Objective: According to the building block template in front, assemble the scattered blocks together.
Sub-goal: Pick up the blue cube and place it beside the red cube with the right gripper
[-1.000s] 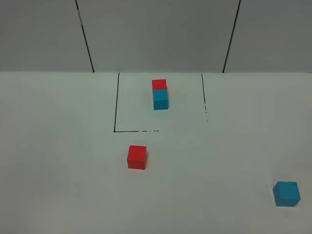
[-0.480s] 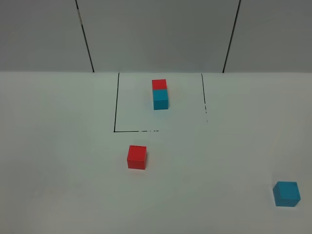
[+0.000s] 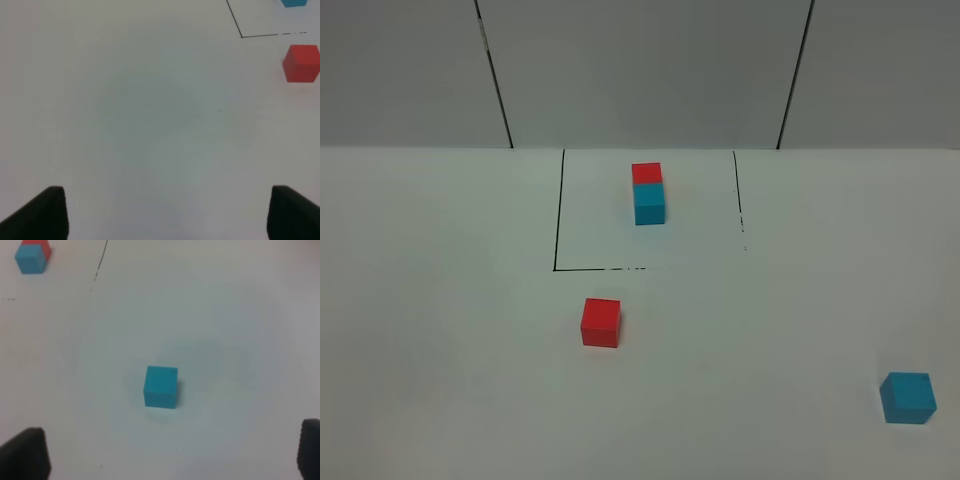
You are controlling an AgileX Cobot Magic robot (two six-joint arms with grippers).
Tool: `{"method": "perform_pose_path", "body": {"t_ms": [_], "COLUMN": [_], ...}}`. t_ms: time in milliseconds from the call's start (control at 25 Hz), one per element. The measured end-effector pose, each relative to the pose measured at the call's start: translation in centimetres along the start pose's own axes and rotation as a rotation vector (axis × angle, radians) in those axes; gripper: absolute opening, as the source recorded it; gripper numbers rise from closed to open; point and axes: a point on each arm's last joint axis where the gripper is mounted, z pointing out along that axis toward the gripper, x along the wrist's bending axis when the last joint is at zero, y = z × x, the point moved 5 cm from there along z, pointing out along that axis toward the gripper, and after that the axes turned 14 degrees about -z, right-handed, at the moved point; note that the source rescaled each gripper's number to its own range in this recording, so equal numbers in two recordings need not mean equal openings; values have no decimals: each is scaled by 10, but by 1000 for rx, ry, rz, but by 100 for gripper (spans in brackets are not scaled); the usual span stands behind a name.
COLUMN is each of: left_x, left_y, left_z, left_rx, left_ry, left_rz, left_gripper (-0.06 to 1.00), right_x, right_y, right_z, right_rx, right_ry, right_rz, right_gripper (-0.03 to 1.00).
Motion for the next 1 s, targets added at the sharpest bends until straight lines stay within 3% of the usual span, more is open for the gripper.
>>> {"method": "perform_pose_path", "body": {"t_ms": [320, 480, 680, 880, 1000], "left_x": [0, 0, 0, 0, 0], "left_y": [0, 0, 0, 0, 0], "left_z": [0, 0, 0, 0, 0], "left_rx": [0, 0, 0, -2, -2], "left_ry": [0, 0, 0, 0, 1], "left_rz": [0, 0, -2, -2, -2], "left_gripper": [68, 68, 68, 68, 68], "right_x": [-3, 8, 13, 8, 7], "right_y": [-1, 4, 26, 35, 30], "right_z": [0, 4, 53, 140, 194], "right_rx": [5, 19, 310, 637, 757], "right_ry": [-20, 70, 194, 257, 278], "right_rz": [-7, 110, 222, 185, 171], "right_gripper": [100, 100, 100, 100, 100]}}
